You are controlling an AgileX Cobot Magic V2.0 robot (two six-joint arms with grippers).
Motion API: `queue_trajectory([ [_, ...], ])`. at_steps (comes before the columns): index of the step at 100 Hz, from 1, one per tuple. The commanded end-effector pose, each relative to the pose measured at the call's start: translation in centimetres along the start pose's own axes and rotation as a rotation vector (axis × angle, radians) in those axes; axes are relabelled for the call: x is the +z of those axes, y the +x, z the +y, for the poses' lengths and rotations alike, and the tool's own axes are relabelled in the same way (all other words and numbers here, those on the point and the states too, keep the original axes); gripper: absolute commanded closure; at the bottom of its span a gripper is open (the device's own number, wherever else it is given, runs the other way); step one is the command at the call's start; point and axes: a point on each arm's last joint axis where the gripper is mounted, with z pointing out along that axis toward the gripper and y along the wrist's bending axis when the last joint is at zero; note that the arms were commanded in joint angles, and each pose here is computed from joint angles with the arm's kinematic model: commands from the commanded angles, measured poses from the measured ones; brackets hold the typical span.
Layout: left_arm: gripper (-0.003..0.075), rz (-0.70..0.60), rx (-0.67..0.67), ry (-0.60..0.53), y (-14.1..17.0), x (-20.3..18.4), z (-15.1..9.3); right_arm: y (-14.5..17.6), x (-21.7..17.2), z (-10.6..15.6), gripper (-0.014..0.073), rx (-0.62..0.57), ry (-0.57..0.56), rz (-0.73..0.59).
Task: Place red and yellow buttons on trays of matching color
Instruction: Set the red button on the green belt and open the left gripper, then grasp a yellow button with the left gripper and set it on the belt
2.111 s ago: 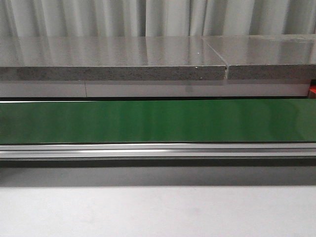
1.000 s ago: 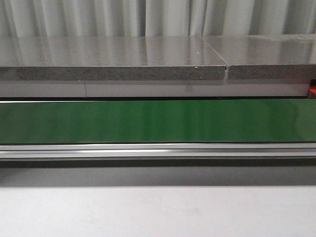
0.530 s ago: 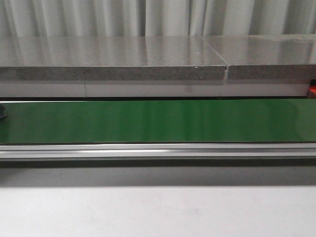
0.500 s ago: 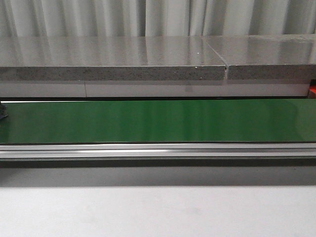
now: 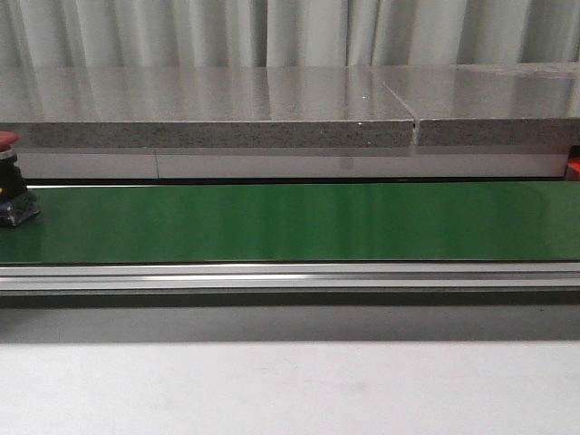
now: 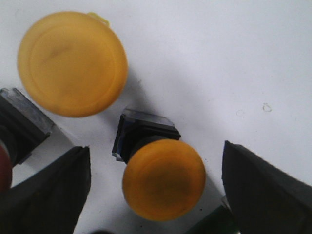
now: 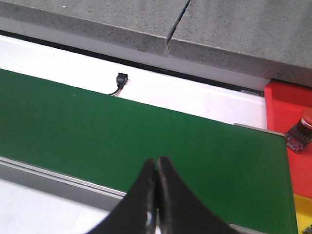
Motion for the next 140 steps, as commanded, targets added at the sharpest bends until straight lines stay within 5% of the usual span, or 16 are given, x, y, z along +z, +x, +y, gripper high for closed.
queue_trajectory([
  [1, 0.0238, -0.088, -0.015, 0.063, -1.0, -2.7, -0.6, -1.3, -0.3, -0.2, 0.066, 0.001, 0.018, -0.085],
  [44, 0.0512, -0.086, 0.023, 0.072, -1.0, -2.7, -0.6, -1.3, -0.3, -0.2, 0.066, 0.001, 0.018, -0.085],
  [65, 0.0512, -0.092, 0.233, 0.134, -0.5, -4.8, -1.1, -1.3, -0.3, -0.2, 0.066, 0.001, 0.018, -0.085],
  [103, 0.0512, -0.181, 0.584, 0.066, 1.8, -13.3, 0.1, -1.3, -0.3, -0.2, 0.066, 0.001, 0.018, -0.085],
  [140, 0.0512, -0.252, 0.691, 0.127, 7.1, -16.3, 0.2, -1.3, -0.3, -0.2, 0.066, 0.001, 0.018, -0.085],
])
